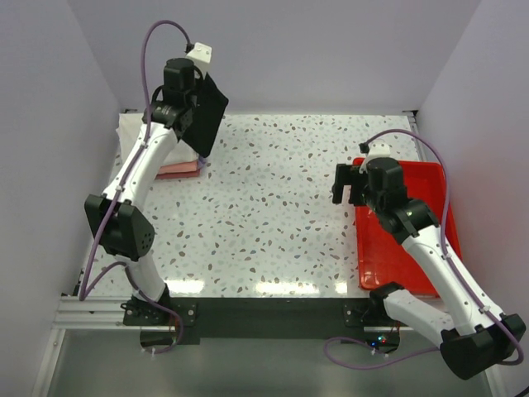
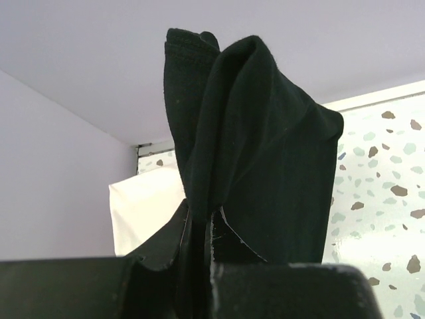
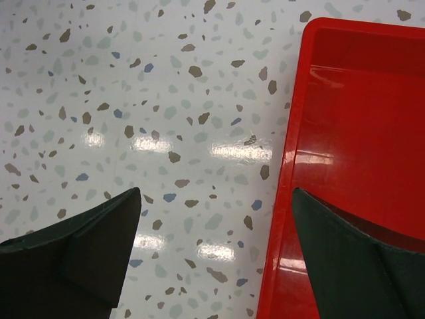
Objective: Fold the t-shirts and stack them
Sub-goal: Neatly place the folded tshirt to the corner
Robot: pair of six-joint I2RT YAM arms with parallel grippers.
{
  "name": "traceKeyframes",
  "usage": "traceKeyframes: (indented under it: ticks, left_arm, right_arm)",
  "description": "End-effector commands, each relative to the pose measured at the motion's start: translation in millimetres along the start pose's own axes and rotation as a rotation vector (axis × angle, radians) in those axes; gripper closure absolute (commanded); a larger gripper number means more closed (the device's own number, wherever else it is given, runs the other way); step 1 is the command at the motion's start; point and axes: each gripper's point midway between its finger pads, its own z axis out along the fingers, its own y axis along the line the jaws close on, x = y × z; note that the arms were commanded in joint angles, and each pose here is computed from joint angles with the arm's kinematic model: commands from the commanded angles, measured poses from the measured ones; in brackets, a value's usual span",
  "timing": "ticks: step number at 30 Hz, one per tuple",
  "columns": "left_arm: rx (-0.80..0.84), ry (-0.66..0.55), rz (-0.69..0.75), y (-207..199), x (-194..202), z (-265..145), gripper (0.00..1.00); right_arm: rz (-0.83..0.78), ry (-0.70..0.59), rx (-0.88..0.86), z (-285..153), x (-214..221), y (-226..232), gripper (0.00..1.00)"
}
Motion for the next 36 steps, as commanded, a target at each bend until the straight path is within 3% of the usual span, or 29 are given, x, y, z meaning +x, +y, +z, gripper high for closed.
traceKeyframes:
  ticks: [1,13,26,36]
  left_arm:
    - [-0.060,-0.113,-0.061,31.2,-44.5,-23.0,1.00]
    - [-0.134,-0.028,-0.082,55.4,-5.7,6.3,1.00]
    - [-0.146,0.092,-0.098,85.9,78.2,69.6,1.00]
    - [-0.204,0.154,-0.118,120.9,124.7,91.9,1.00]
  right_arm:
    - [0.028,-0.054,0.038,-3.2,-11.8,-7.0,0.01]
    - [0.020,-0.043,0.068,-2.2,-10.5,-12.0,0.01]
    - [0.011,-0.029,0.112,1.0,-8.9,-18.6,0.01]
    - [-0.008,0.005,0.138,5.8,-4.0,-22.2,0.01]
